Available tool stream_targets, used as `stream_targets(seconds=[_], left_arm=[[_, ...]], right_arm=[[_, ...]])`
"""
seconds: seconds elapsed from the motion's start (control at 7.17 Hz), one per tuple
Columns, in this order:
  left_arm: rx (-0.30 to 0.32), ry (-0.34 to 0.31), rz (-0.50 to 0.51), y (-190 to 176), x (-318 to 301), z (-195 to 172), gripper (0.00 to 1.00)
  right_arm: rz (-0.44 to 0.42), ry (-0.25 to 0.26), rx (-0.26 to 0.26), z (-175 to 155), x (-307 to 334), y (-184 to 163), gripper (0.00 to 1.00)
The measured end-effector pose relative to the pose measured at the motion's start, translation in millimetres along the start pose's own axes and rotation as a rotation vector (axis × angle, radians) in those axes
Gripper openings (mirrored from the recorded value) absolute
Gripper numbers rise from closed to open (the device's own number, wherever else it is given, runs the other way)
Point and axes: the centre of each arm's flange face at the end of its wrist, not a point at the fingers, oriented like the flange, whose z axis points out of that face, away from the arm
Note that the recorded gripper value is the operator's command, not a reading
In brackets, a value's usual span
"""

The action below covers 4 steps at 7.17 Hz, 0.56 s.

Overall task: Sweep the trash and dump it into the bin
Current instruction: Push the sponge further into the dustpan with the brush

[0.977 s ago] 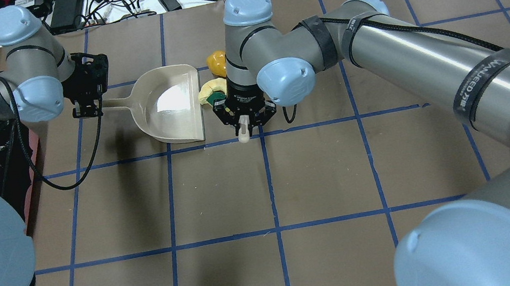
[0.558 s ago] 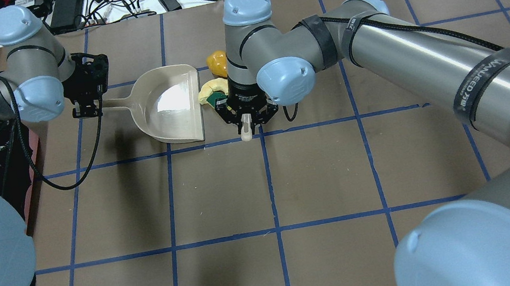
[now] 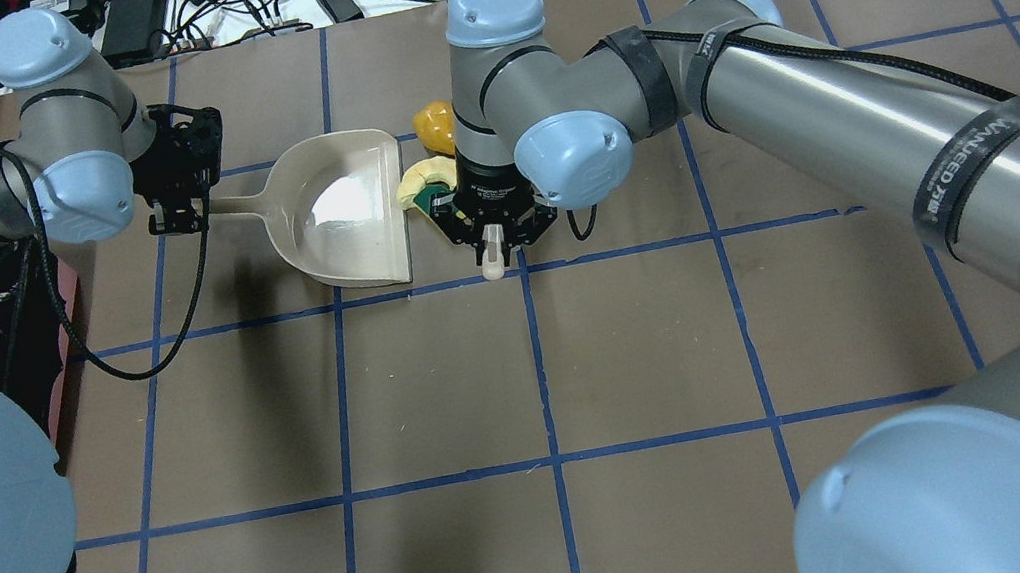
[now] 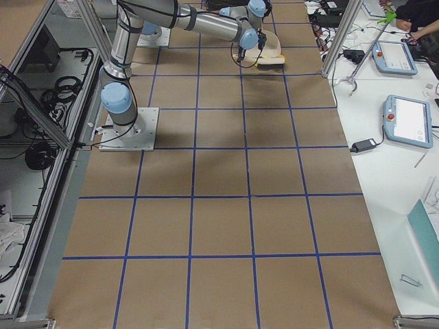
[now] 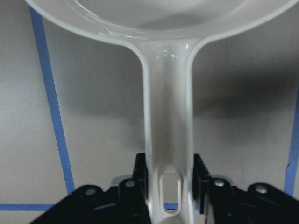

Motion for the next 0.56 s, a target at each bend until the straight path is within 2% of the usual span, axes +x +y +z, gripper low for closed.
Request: stream_targets(seconds=[0.56], left_arm=[[0.0, 0.001, 0.0, 0, 0, 0, 0.29]], right_arm=[[-0.022, -0.011, 0.033, 23, -5, -23, 0.0]])
